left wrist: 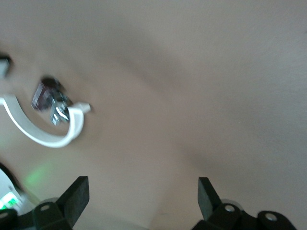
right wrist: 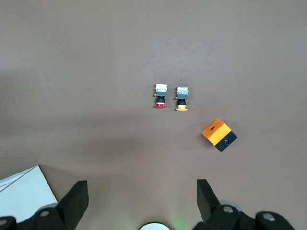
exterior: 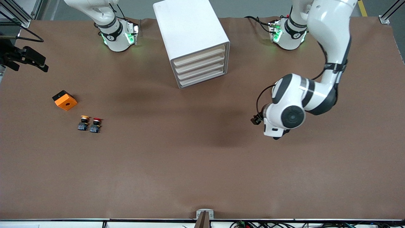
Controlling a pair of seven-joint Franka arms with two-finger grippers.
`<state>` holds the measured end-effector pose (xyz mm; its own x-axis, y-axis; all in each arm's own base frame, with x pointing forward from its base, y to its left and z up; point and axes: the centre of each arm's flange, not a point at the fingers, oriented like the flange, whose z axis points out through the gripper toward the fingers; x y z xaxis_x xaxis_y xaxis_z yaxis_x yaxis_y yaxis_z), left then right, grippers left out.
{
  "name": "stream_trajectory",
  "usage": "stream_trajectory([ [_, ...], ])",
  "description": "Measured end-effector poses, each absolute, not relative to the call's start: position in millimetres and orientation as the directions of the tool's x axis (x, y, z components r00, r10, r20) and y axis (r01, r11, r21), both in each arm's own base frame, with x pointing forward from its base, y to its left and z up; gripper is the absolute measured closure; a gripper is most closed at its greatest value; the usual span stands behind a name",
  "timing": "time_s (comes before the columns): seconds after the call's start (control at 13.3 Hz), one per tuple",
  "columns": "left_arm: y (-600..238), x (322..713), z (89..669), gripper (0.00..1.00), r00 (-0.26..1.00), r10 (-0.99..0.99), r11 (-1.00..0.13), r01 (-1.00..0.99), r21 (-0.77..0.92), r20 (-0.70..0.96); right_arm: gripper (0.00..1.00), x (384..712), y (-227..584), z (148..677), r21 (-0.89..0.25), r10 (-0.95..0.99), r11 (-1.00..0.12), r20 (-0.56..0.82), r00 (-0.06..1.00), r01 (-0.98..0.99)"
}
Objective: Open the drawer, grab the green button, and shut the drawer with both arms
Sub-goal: 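Move the left gripper to the handle of the white cabinet drawer, then pull the drawer open with the left gripper while the right gripper approaches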
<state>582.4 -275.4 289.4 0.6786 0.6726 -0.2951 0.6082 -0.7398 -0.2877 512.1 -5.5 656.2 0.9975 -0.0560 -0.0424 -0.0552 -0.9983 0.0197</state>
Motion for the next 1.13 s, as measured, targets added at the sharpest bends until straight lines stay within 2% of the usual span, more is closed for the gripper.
stream_trajectory([
  [0.15, -308, 571, 266, 0.0, 0.557, 0.777, -0.629, 0.697, -0.345, -0.292, 0.0, 515, 2, 656, 0.022, -0.082, -0.996, -0.042, 0.996, -0.081],
  [0.45, -353, 550, 243, 0.0, 0.222, 0.917, -0.365, 0.805, -0.469, -0.333, 0.0, 520, 17, 652, 0.026, -0.165, -0.986, -0.033, 0.986, -0.164],
  [0.83, -400, 513, 201, 0.0, -0.154, 0.919, -0.154, 0.706, -0.692, -0.362, 0.0, 521, 42, 649, 0.03, -0.183, -0.983, -0.035, 0.983, -0.182],
  [1.13, -417, 490, 166, 0.0, -0.328, 0.913, -0.018, 0.564, -0.825, -0.244, 0.0, 513, 87, 647, 0.042, -0.221, -0.975, -0.053, 0.974, -0.219],
])
